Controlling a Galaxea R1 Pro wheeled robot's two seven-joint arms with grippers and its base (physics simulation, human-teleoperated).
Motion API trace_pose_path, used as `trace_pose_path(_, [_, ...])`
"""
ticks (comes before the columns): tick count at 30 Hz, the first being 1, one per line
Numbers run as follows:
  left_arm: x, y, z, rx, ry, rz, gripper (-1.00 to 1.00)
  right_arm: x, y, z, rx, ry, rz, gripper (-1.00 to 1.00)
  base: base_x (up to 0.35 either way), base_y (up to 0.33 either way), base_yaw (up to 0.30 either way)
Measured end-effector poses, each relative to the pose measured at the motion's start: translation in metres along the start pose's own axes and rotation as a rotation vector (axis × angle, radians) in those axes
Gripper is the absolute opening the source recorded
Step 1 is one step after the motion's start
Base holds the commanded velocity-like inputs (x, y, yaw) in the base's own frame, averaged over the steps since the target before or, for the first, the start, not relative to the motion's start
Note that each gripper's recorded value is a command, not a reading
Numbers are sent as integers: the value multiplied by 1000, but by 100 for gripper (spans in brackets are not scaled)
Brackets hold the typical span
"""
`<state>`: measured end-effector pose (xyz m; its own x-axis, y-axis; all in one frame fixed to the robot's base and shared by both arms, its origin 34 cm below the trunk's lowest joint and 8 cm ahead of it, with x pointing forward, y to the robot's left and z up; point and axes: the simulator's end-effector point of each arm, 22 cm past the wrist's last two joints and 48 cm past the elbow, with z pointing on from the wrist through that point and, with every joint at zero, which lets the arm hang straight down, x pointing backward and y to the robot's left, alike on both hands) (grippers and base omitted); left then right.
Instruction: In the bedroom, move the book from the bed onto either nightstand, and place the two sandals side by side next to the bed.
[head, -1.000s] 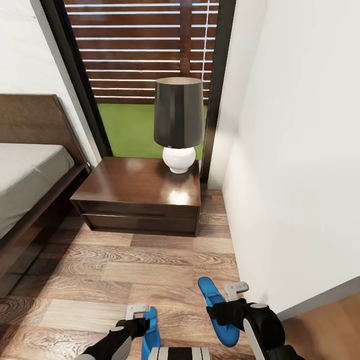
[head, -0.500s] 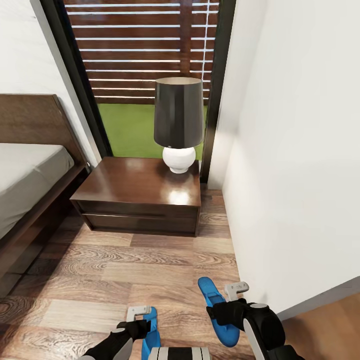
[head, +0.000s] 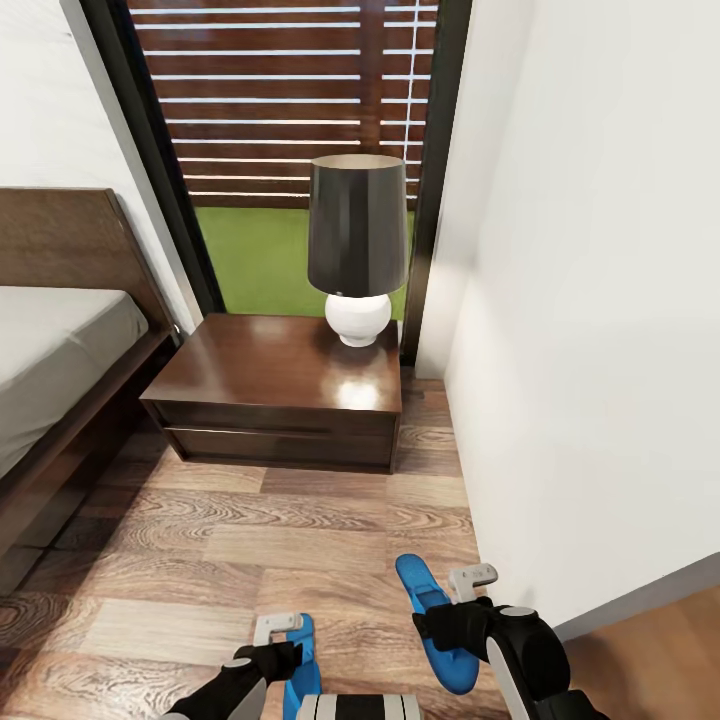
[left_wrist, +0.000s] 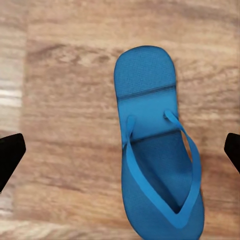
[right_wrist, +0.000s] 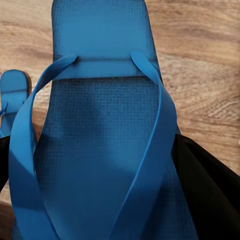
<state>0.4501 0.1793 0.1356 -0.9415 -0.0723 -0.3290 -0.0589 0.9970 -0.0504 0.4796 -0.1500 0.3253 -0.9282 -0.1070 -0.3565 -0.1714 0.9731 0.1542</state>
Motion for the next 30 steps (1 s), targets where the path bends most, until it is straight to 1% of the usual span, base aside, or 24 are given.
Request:
trace_pose_path(10, [2, -7, -1, 8, 2, -1, 100, 0, 0, 0, 1, 1, 0, -100, 0, 0, 0])
trace_pose_path(17, [15, -8, 6, 11, 31, -3, 100, 9, -1, 10, -1, 29, 5, -100, 0, 0, 0])
trace_pose_path(30, [15, -13, 6, 16, 28, -5, 100, 9, -2, 10, -1, 29, 4, -100, 0, 0, 0])
